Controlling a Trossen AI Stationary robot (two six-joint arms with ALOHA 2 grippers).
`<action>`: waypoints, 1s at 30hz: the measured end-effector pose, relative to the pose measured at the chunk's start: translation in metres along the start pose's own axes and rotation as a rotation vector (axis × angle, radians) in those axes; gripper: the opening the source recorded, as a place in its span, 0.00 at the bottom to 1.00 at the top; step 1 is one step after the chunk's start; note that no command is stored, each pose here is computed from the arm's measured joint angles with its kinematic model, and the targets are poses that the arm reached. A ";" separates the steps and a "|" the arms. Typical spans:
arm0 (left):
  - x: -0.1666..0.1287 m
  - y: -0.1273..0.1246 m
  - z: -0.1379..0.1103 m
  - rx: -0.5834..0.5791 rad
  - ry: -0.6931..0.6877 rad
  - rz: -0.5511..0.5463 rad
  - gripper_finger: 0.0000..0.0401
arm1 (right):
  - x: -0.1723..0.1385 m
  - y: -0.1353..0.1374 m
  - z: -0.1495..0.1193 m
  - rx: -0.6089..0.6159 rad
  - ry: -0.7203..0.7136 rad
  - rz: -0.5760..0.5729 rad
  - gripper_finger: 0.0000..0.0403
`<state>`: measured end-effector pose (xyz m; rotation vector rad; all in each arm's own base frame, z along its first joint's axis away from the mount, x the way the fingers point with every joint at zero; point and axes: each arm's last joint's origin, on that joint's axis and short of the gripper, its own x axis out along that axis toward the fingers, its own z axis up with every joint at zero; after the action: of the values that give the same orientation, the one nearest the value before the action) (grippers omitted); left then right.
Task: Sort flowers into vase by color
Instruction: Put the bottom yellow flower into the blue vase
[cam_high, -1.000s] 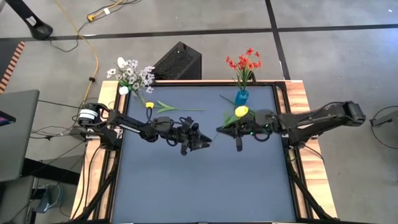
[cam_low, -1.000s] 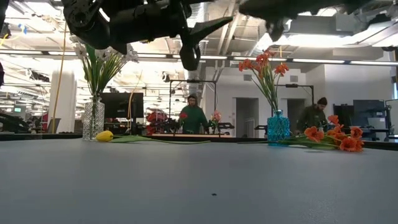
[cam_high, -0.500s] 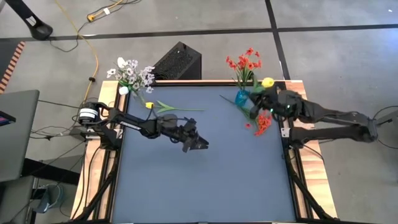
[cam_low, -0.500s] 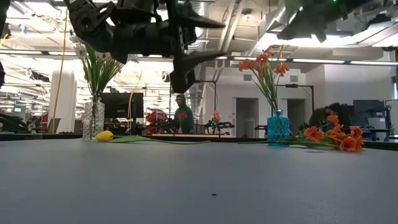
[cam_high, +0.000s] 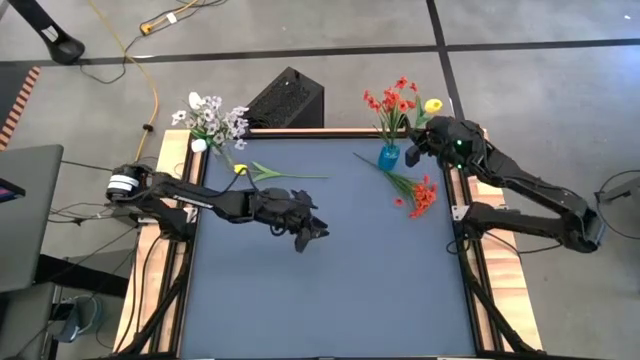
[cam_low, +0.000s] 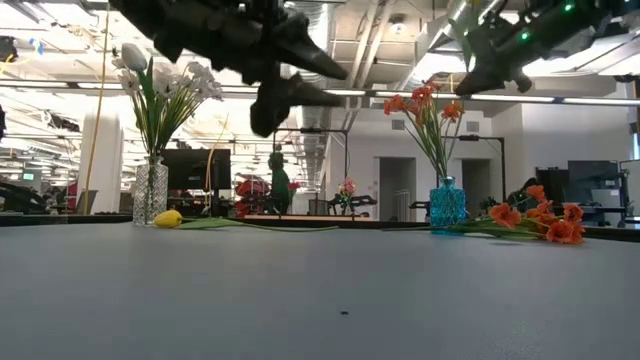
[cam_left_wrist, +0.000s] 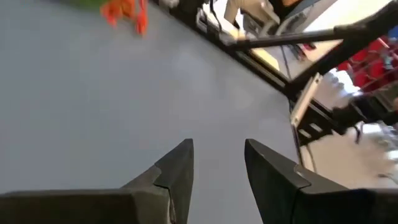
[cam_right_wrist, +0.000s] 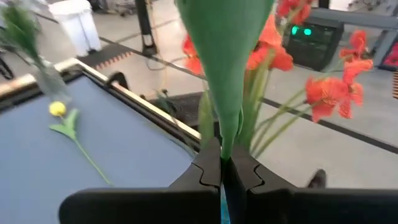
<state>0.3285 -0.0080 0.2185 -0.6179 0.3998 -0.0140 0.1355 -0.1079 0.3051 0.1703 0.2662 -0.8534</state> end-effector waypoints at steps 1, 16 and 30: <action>-0.003 -0.002 0.003 0.017 -0.019 0.013 0.32 | 0.002 -0.002 0.000 -0.009 0.005 -0.010 0.06; -0.013 -0.003 0.006 0.029 -0.035 0.097 0.31 | 0.033 -0.003 -0.004 -0.099 0.042 -0.039 0.06; -0.013 -0.002 0.005 0.014 -0.020 0.104 0.31 | 0.040 -0.005 -0.007 -0.110 0.066 -0.049 0.06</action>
<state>0.3186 -0.0053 0.2277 -0.5820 0.4116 0.0887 0.1552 -0.1382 0.2862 0.0901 0.3800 -0.8802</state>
